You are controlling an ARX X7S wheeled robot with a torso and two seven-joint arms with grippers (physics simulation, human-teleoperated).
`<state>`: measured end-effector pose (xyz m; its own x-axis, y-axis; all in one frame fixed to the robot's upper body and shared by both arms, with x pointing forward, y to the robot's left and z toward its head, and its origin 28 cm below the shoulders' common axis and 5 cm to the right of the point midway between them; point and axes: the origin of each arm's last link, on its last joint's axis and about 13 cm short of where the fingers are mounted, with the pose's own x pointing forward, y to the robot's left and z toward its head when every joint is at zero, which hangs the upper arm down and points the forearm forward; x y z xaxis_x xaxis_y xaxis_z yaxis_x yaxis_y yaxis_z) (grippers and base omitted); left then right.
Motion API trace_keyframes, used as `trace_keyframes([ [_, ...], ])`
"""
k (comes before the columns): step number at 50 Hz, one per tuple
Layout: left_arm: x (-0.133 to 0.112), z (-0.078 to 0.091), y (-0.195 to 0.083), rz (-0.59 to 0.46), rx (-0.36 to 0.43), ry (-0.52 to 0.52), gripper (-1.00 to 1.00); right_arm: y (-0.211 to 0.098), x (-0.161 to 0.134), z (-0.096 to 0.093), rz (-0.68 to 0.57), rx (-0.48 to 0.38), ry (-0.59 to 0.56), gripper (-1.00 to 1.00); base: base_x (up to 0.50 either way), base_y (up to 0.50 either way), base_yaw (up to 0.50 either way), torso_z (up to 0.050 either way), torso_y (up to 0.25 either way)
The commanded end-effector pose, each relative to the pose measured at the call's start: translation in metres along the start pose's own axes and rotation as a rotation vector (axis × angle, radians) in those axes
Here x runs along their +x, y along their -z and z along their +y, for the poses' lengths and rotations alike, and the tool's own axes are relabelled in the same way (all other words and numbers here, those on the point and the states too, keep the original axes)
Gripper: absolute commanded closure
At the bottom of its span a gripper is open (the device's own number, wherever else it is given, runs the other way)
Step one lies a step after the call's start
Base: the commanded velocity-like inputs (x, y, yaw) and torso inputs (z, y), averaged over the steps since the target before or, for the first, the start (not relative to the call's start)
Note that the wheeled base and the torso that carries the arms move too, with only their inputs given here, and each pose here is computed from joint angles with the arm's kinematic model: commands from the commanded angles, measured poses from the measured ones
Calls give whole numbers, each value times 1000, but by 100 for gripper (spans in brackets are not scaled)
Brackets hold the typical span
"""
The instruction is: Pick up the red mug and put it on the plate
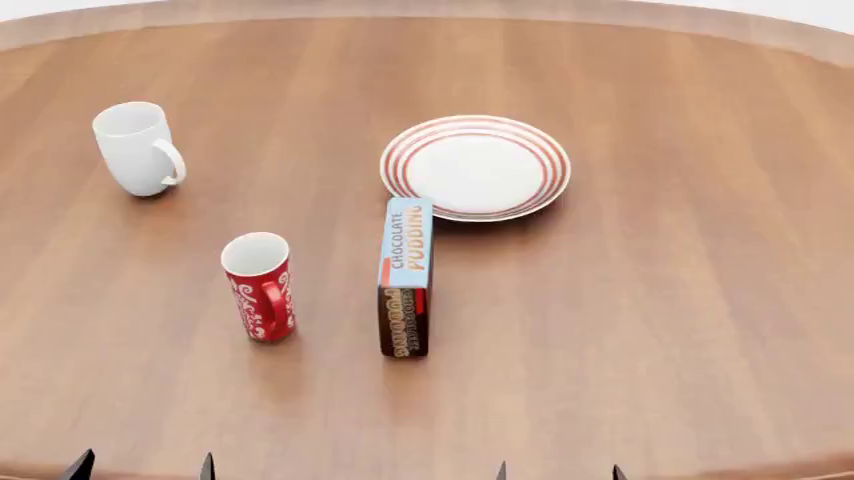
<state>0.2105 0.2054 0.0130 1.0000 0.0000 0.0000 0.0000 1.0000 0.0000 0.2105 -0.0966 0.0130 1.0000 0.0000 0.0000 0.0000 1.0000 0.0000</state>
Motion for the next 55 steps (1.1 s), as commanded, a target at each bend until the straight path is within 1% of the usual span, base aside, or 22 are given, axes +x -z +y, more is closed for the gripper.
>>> trace_keyframes([
  [1,0,0,0,1,3,-5,-100,1,0,0,3,-1,-5,-100,0,0,0,0,0],
  [4,0,0,0,-5,12,-8,-100,1,0,0,4,-1,-7,-100,0,0,0,0,0],
  [16,0,0,0,-7,6,0,-100,2,0,0,7,0,-20,-100,0,0,0,0,0],
  [21,0,0,0,-24,1,-4,-100,1,-2,1,7,0,-20,-100,0,0,0,0,0],
  [25,1,0,0,-72,3,-1,-100,1,-1,0,3,5,-24,-100,0,0,0,0,0],
  [27,1,0,0,-79,0,-10,-100,1,-1,0,1,6,-23,-100,0,0,0,0,0],
  [34,3,0,0,-152,19,-11,-100,1,-1,1,3,2,-34,-100,0,0,0,0,0],
  [37,3,0,1,-173,14,-23,-100,1,-1,1,3,2,-33,-100,0,0,0,0,0],
  [39,4,0,1,-207,27,-25,-100,1,-1,1,2,3,-33,-100,0,0,0,0,0],
  [45,5,1,1,-259,61,-48,-100,1,-1,1,0,7,-33,-100,0,0,0,0,0],
  [49,6,1,1,-303,78,-26,-100,1,-1,1,3,4,-33,-100,0,0,0,0,0],
  [55,7,1,0,-364,89,-36,-100,1,-1,1,4,5,-30,-100,0,0,0,0,0],
])
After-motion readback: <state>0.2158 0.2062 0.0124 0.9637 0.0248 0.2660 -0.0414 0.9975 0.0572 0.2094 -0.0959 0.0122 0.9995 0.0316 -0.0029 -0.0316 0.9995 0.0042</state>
